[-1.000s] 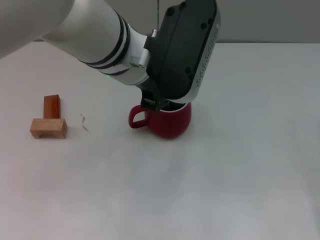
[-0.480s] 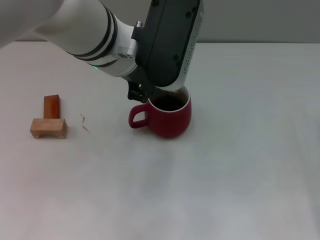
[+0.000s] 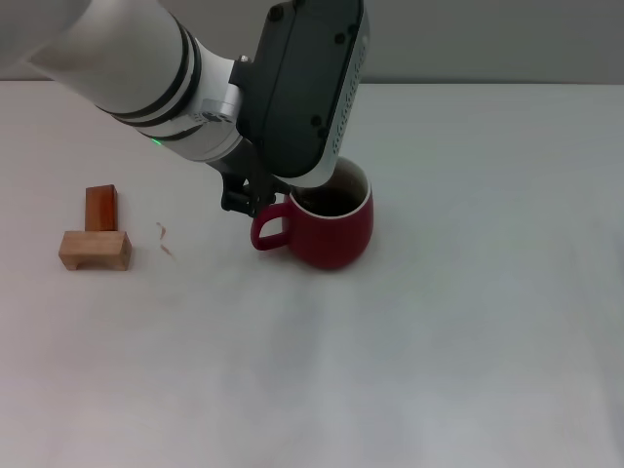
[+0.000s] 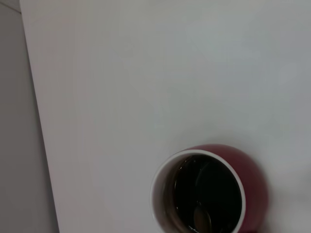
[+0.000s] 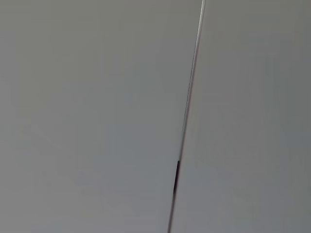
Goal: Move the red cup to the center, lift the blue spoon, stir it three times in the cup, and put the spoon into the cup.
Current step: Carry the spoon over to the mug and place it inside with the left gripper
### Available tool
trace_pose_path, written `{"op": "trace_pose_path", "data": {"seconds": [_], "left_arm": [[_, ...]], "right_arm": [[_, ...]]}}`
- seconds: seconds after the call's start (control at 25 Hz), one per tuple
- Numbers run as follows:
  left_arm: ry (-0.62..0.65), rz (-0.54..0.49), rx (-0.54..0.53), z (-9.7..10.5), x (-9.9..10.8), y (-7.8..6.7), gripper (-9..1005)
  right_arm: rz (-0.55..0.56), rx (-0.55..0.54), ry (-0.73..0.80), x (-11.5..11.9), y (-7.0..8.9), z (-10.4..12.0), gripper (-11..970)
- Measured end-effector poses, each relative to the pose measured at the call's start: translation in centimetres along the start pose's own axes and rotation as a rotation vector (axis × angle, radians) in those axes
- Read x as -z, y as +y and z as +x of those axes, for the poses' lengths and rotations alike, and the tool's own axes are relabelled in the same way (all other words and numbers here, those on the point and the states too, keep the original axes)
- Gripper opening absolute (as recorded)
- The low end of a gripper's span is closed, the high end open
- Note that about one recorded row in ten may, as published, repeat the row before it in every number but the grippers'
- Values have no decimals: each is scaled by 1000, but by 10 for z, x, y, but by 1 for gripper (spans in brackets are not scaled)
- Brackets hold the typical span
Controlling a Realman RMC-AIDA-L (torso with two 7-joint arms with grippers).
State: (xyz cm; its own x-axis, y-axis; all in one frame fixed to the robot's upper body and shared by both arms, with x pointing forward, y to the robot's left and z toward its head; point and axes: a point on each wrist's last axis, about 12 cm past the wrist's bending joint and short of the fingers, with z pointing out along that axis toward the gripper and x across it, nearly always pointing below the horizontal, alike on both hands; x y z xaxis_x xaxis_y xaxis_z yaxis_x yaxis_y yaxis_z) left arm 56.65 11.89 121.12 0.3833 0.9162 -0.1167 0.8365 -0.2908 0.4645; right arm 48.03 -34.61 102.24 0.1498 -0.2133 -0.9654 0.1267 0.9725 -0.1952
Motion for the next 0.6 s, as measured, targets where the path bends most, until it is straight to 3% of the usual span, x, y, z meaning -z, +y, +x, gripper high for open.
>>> {"op": "trace_pose_path", "data": {"seconds": [0.6], "left_arm": [[-76, 38, -24, -17, 5, -6, 144]], "right_arm": [[-2, -1, -2, -1, 1, 0, 720]]}}
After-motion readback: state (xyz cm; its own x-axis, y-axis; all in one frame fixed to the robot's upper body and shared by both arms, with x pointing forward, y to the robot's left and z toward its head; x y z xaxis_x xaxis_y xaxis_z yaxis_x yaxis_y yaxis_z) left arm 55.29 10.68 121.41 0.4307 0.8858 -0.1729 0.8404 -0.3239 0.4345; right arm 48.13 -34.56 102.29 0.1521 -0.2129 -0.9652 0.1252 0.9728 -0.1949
